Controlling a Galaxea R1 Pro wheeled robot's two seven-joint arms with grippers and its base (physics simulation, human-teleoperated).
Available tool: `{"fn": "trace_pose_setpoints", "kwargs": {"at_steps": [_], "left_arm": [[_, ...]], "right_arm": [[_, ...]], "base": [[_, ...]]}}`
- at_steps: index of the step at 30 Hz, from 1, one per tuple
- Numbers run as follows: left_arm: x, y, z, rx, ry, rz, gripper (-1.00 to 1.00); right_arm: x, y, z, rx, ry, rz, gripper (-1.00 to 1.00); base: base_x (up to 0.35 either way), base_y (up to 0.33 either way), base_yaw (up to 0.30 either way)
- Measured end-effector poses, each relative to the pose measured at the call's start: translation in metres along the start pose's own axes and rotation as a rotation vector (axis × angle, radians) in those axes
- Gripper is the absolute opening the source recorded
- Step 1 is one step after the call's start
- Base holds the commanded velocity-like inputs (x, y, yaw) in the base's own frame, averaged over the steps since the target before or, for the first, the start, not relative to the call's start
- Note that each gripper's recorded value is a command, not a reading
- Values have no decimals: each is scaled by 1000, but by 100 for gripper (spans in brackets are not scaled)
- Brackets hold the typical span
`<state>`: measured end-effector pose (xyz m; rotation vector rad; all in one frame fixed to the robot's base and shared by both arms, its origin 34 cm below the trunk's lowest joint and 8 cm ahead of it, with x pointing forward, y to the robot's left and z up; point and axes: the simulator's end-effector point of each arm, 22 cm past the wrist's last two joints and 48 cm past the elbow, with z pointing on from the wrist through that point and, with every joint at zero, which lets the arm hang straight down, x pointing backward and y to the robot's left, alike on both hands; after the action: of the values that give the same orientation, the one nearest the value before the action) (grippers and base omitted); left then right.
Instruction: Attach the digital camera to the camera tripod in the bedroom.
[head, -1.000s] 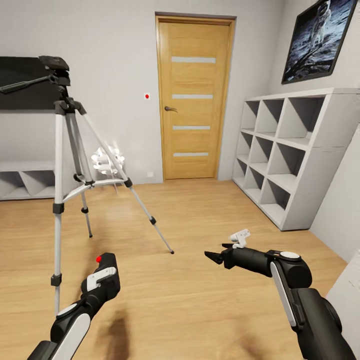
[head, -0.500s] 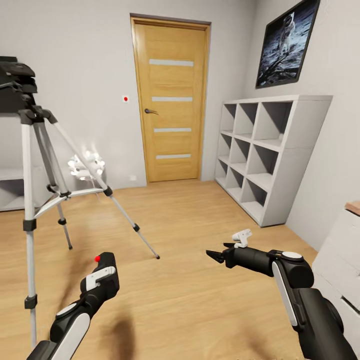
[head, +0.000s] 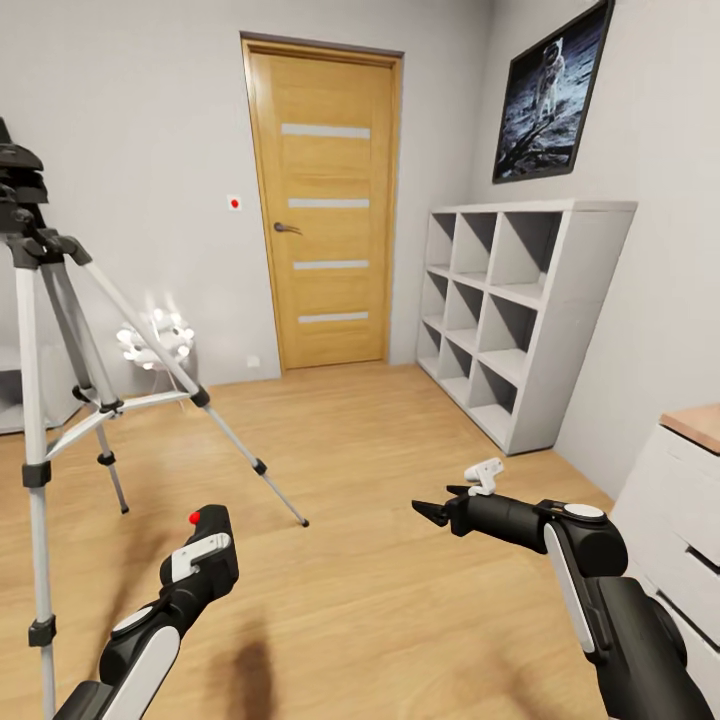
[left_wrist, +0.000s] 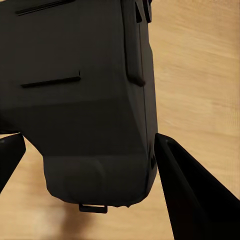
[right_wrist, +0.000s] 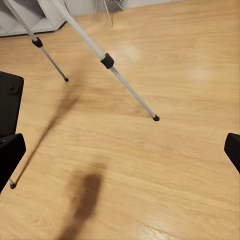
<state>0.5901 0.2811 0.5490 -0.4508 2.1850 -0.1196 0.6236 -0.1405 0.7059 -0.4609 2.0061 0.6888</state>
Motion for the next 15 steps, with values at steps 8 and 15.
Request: {"fn": "trace_pose_setpoints", "kwargs": {"at_steps": [8,15], "left_arm": [[-17,-6,-8,2,-3,0,-100],[-30,-10,-15,2,-3,0,-100]], "right_arm": [[-17,3,-4,-1,0,-1,100],[-31,5,-8,0,1,-2,100]], "base": [[0,0,-4],[0,0,0]]}}
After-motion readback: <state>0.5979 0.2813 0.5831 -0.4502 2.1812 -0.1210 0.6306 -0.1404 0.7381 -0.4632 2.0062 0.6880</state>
